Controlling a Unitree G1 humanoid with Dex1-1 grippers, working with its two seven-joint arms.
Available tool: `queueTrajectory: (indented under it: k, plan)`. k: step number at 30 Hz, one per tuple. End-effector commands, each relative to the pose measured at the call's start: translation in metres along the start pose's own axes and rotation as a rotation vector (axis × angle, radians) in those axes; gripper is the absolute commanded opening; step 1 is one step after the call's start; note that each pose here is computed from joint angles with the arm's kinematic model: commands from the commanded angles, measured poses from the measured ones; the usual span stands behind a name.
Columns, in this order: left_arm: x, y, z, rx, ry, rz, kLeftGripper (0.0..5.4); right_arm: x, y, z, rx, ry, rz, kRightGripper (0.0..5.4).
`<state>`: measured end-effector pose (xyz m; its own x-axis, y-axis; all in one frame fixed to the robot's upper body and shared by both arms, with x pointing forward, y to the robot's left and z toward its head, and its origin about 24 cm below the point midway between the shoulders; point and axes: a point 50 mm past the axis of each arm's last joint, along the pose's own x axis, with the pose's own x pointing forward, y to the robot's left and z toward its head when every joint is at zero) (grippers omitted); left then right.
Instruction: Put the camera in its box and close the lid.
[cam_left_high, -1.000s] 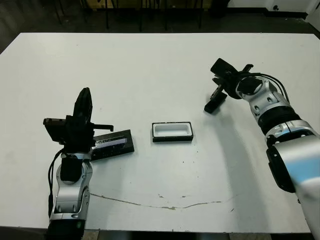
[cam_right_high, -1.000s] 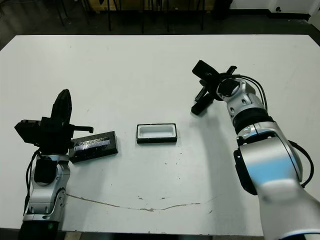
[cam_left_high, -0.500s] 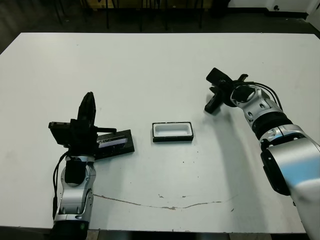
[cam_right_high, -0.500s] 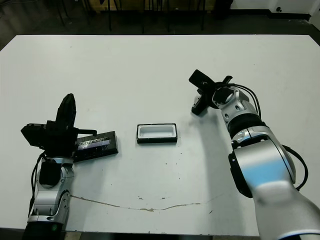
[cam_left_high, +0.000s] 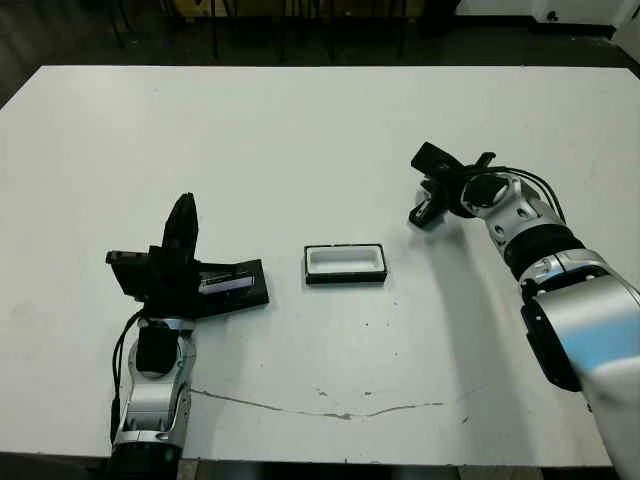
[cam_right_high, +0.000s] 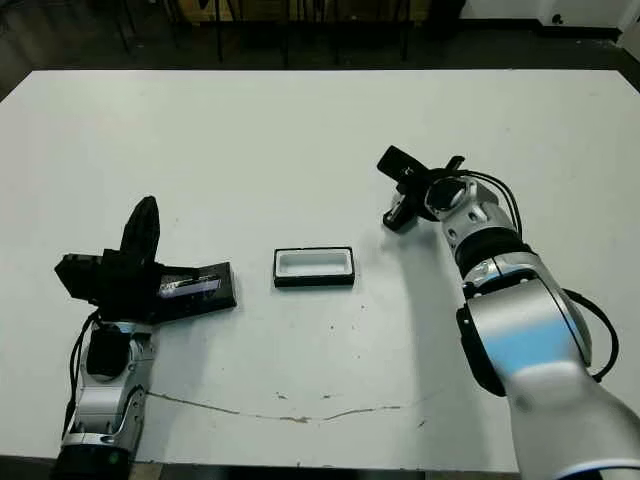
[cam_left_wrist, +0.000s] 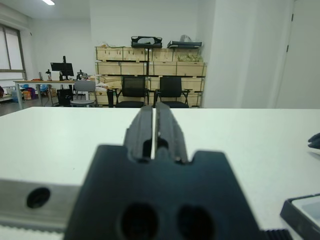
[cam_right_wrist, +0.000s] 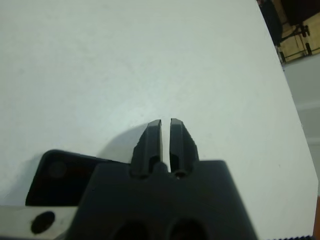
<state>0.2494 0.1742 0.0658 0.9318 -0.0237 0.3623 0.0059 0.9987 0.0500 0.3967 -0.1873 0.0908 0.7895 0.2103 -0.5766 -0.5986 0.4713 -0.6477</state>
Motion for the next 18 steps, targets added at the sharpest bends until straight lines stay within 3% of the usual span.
queueTrajectory:
  k: [1, 18]
  plan:
    - [-0.004, 0.001, -0.006, -0.001, 0.031, 0.011, 0.00, -0.002, 0.005, -0.014, -0.027, 0.019, 0.041, 0.01]
    - [-0.002, 0.006, -0.006, 0.003, 0.023, 0.048, 0.00, -0.017, 0.012, -0.048, -0.054, 0.010, 0.180, 0.01]
